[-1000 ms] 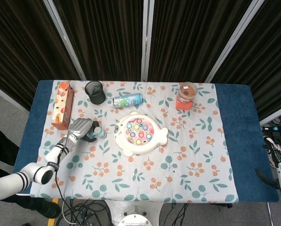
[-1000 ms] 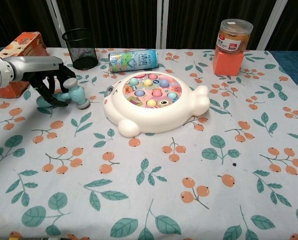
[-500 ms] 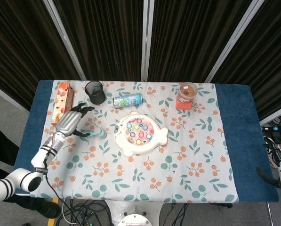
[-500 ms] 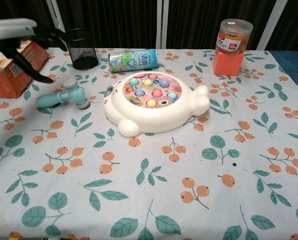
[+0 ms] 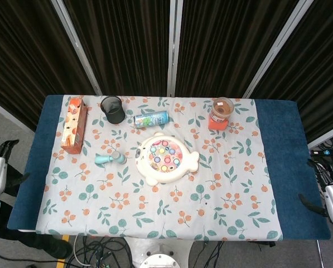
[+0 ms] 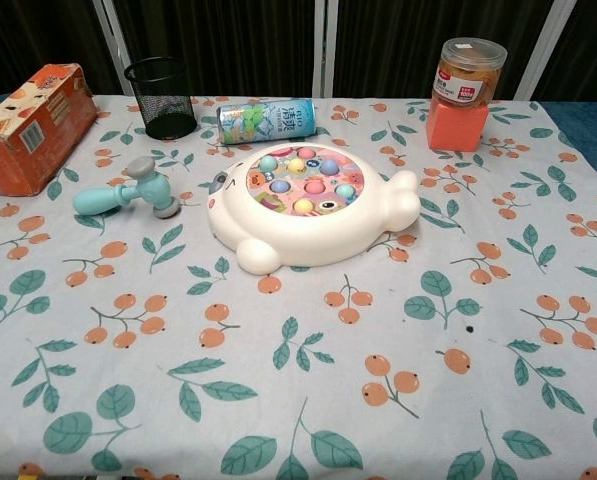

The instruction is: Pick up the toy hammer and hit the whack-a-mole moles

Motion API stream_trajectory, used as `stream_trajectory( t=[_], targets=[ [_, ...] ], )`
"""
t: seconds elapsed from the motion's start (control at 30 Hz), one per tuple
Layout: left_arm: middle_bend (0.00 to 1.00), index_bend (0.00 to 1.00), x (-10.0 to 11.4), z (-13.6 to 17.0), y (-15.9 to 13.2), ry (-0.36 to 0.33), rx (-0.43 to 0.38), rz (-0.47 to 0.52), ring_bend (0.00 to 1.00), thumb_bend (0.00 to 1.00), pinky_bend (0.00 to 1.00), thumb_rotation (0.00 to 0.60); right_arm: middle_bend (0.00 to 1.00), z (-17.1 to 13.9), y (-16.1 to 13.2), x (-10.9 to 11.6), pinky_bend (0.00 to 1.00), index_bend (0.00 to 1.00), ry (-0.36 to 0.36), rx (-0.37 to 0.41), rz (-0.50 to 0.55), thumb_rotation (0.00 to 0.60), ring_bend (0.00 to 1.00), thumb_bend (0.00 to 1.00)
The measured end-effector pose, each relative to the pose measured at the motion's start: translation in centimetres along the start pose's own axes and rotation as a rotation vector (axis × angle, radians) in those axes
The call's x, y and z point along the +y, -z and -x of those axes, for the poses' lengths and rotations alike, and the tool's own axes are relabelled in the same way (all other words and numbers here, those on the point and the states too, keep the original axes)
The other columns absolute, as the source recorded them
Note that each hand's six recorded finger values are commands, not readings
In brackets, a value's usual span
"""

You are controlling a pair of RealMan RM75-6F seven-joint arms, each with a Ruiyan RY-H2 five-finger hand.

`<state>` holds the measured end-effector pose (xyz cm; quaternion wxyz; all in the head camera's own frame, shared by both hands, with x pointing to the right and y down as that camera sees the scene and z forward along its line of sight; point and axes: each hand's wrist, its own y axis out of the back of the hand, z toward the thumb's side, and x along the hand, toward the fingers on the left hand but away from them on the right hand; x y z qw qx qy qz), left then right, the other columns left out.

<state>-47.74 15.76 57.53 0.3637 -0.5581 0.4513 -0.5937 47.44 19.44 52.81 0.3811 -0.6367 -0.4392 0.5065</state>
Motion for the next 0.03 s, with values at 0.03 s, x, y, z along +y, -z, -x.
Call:
stream_trajectory(
  t=[0.03],
  targets=[
    [0.18, 0.17, -0.25, 1.09, 0.40, 0.014, 0.013, -0.001, 0.02, 0.10, 0.06, 0.600, 0.17, 0.07, -0.41, -0.14, 0.08, 0.05, -0.004, 0.017, 0.007, 0.600, 0.00, 0.15]
  ],
)
